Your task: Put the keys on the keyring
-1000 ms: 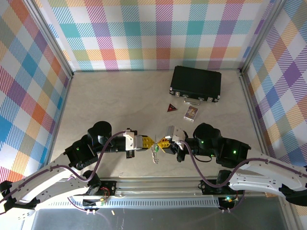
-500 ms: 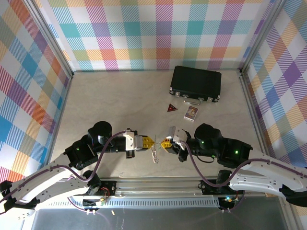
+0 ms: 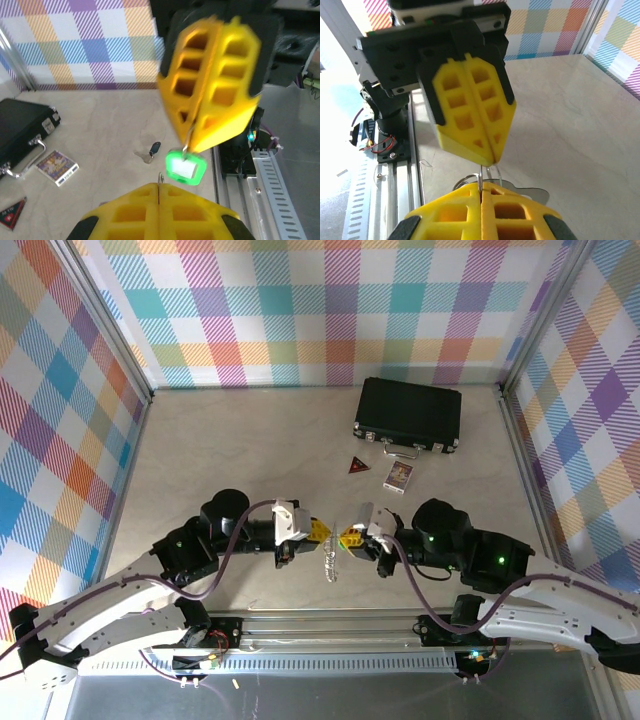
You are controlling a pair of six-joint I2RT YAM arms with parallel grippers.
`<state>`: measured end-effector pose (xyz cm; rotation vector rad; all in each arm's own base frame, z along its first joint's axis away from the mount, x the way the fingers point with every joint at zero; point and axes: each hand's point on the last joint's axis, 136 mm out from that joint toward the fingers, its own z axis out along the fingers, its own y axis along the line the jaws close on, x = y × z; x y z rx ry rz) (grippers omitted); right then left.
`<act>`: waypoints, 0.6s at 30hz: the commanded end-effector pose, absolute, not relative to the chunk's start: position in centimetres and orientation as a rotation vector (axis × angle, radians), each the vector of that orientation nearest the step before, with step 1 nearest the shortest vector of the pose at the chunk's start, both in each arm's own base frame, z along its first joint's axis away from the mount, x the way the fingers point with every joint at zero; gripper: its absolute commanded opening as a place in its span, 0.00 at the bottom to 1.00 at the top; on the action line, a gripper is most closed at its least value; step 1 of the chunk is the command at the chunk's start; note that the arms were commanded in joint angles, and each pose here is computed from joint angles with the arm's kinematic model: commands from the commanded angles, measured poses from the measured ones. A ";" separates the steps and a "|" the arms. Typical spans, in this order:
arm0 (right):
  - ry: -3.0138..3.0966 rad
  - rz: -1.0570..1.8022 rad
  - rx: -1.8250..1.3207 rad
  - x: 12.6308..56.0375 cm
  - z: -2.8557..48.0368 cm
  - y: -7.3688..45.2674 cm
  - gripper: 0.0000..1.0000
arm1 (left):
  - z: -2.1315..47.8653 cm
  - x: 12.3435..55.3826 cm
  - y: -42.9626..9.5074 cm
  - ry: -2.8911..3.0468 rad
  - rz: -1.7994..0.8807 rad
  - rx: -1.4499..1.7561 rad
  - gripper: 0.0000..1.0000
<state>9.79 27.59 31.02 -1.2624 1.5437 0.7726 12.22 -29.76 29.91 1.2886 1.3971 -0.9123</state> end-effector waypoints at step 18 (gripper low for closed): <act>1.603 0.912 -1.357 7.7 31.5 28.9 0.00 | 32.8 9.9 -27.2 1.219 -1.046 1.165 0.00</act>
